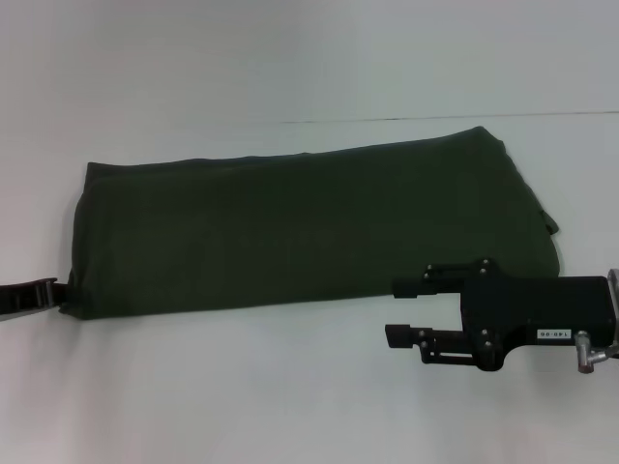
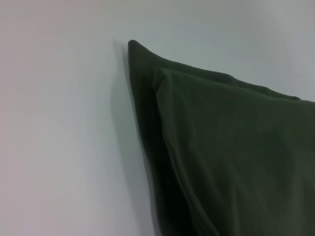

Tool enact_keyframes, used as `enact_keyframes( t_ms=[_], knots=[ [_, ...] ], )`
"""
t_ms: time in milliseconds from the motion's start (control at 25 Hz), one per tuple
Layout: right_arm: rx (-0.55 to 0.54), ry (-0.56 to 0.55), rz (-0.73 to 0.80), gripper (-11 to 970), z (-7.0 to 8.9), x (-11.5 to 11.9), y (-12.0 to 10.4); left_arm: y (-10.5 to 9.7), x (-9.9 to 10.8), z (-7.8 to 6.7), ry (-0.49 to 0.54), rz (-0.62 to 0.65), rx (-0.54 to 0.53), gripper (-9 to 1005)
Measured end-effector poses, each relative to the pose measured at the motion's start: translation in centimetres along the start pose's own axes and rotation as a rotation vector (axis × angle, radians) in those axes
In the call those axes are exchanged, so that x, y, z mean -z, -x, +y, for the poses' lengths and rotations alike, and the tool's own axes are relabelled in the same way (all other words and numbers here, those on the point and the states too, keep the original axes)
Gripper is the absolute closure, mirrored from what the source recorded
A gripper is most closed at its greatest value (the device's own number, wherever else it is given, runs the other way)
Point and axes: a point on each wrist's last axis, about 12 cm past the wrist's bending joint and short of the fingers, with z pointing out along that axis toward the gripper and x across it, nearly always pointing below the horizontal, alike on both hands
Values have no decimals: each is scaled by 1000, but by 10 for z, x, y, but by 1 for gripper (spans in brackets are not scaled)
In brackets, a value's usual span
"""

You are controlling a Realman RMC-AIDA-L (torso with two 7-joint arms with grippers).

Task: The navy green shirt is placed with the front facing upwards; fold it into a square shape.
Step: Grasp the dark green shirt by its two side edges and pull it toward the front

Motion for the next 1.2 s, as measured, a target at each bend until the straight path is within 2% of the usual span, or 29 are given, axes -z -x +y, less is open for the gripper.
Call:
enact_keyframes(
  t_ms=[120, 240, 520, 760, 920, 1200],
  knots=[
    [-7, -23, -11, 336, -2, 4, 0, 1, 0, 0, -4, -4, -10, 965],
    [-54, -110, -50, 336, -8, 18, -2, 4, 0, -3, -16, -8, -20, 982],
    [-255, -378, -120, 337, -22, 65, -17, 11, 0, -7, -42, -32, -25, 983],
    [-423, -547, -52, 337, -30, 97, -37, 13, 0, -9, -53, -39, -29, 987],
    [-462, -627, -11, 338, -35, 100, -46, 15, -1, -11, -53, -41, -40, 988],
    [-511, -689, 63, 336, -46, 85, -52, 16, -1, -11, -56, -41, -49, 986]
  ],
)
